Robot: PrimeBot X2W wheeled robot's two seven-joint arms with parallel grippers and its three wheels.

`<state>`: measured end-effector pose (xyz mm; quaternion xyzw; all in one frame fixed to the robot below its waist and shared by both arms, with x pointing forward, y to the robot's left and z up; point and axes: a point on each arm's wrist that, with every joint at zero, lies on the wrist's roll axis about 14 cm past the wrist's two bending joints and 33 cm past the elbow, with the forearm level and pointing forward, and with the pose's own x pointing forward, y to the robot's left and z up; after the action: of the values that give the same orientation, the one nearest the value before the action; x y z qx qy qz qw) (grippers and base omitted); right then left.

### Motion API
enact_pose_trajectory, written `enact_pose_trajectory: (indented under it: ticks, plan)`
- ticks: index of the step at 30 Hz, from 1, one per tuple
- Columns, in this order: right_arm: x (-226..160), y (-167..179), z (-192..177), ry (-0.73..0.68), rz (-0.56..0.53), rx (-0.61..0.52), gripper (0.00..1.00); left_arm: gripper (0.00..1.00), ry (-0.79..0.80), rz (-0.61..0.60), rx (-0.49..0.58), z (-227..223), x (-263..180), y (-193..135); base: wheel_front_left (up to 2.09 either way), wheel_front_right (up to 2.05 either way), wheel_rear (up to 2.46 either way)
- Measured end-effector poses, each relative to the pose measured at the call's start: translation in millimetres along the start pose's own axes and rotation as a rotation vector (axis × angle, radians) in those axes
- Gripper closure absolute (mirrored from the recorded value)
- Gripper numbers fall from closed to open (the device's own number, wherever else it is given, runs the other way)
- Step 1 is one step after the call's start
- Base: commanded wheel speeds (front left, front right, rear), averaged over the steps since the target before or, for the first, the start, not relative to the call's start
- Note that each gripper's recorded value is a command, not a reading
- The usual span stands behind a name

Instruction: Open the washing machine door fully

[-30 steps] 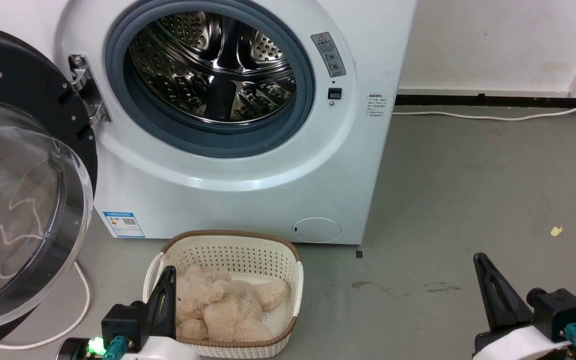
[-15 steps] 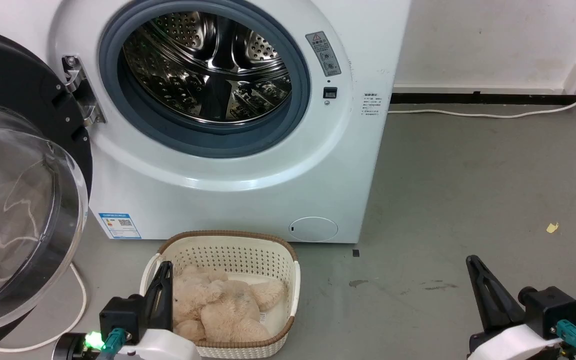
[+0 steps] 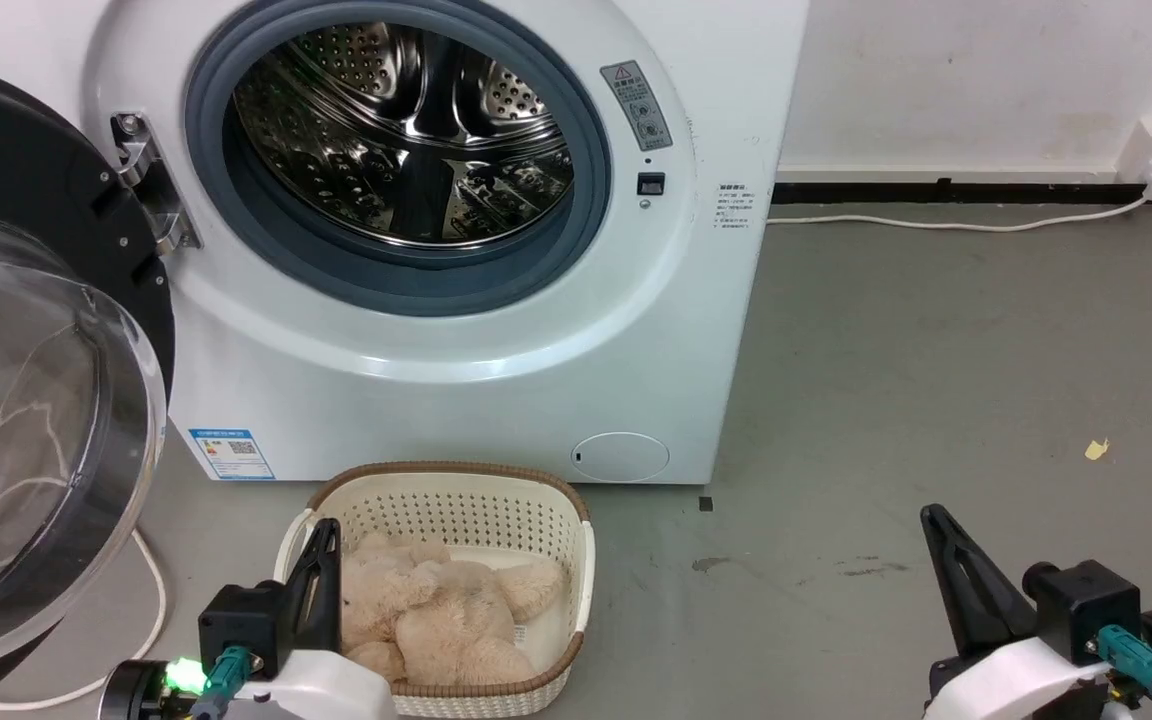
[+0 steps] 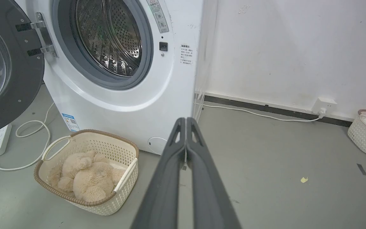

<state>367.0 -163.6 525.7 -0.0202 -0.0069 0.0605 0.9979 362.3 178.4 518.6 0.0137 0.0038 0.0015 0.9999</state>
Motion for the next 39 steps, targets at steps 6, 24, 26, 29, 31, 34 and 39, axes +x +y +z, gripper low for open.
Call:
enact_pose_trajectory:
  ticks: [6,24,26,29,31,34,39]
  plan:
    - [0.2,0.9,-1.8,0.015,0.002,-0.001,1.00,1.00,0.002,-0.002,0.007,2.3,3.8,-0.6,0.00,0.00,0.00]
    - [2.3,3.1,-1.4,0.025,0.009,-0.002,1.00,1.00,0.011,0.003,0.014,3.0,6.9,0.6,0.00,0.00,0.00]
    - [2.3,3.1,-1.4,0.025,0.009,-0.002,1.00,1.00,0.011,0.003,0.014,3.0,6.9,0.5,0.00,0.00,0.00]
    - [2.4,3.1,-1.5,0.025,0.009,-0.002,1.00,1.00,0.011,0.004,0.014,3.0,6.9,0.8,0.00,0.00,0.00]
    - [2.3,3.0,-1.5,0.025,0.009,-0.002,1.00,1.00,0.011,0.003,0.014,3.0,6.9,0.6,0.00,0.00,0.00]
    - [2.4,3.1,-1.5,0.025,0.009,-0.002,1.00,1.00,0.011,0.003,0.014,3.0,6.9,0.6,0.00,0.00,0.00]
    - [2.4,3.1,-1.6,0.026,0.009,-0.002,1.00,1.00,0.011,0.004,0.014,3.0,6.9,0.8,0.00,0.00,0.00]
